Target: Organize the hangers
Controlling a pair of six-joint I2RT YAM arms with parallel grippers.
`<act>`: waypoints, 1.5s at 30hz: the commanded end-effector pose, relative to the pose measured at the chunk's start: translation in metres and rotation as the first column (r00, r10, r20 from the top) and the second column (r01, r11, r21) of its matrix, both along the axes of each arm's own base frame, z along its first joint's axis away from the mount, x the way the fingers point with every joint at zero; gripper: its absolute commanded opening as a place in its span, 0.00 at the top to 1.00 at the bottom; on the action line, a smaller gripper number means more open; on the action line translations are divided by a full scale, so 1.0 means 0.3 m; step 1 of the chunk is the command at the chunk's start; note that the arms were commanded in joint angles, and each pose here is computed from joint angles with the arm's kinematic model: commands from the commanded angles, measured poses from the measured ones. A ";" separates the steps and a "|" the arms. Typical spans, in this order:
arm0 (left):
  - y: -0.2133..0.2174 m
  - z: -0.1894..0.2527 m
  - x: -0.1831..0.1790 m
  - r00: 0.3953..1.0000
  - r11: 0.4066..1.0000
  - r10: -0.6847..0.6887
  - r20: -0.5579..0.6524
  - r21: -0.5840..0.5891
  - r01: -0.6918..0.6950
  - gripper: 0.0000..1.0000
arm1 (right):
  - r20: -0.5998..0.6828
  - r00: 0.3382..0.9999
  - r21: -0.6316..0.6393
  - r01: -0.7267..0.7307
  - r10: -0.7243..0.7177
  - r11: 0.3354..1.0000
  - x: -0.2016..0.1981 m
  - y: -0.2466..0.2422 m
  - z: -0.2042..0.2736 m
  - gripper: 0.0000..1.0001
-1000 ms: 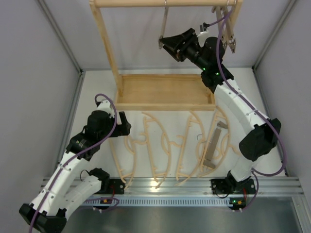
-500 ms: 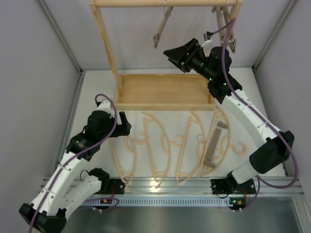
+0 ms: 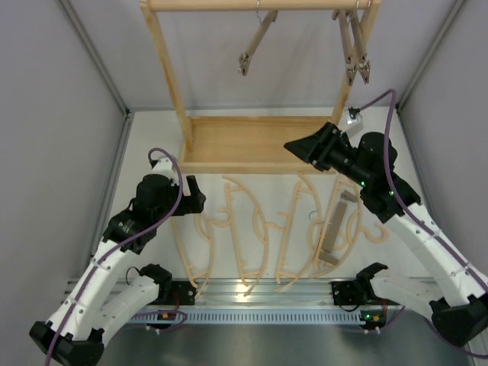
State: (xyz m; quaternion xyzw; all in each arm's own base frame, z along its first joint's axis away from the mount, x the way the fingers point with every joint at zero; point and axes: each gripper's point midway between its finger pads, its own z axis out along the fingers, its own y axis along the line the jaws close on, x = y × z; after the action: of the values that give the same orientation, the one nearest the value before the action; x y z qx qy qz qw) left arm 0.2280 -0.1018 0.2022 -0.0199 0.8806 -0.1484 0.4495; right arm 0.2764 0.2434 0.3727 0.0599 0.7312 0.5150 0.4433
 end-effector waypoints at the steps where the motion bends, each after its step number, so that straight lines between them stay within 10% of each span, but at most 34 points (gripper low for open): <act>1: -0.009 0.037 0.014 0.999 1.000 -0.001 0.054 -0.024 0.002 0.05 | -0.052 0.994 -0.197 0.088 -0.100 0.976 -0.084 -0.119 -0.186 0.40; 9: -0.012 0.054 0.005 0.997 0.999 -0.009 0.072 -0.038 0.012 0.05 | -0.304 0.867 -0.449 0.236 -0.396 0.862 -0.252 -0.375 -0.662 0.44; 21: -0.025 0.050 0.000 0.997 0.999 -0.034 0.065 -0.040 0.037 0.04 | -0.381 0.686 -0.666 0.261 -0.620 0.698 -0.408 -0.579 -0.897 0.43; 45: -0.027 0.048 0.001 0.997 0.998 -0.036 0.064 -0.040 0.038 0.04 | -0.490 0.558 -0.705 0.197 -0.669 0.681 -0.400 -0.531 -1.106 0.48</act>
State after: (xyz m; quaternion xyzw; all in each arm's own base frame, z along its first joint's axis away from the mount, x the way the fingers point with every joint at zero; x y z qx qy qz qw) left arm 0.2232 -0.1049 0.2091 -0.0134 0.8735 -0.1638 0.4582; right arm 0.1439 0.0705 0.0393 0.3004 0.9285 0.0326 0.2158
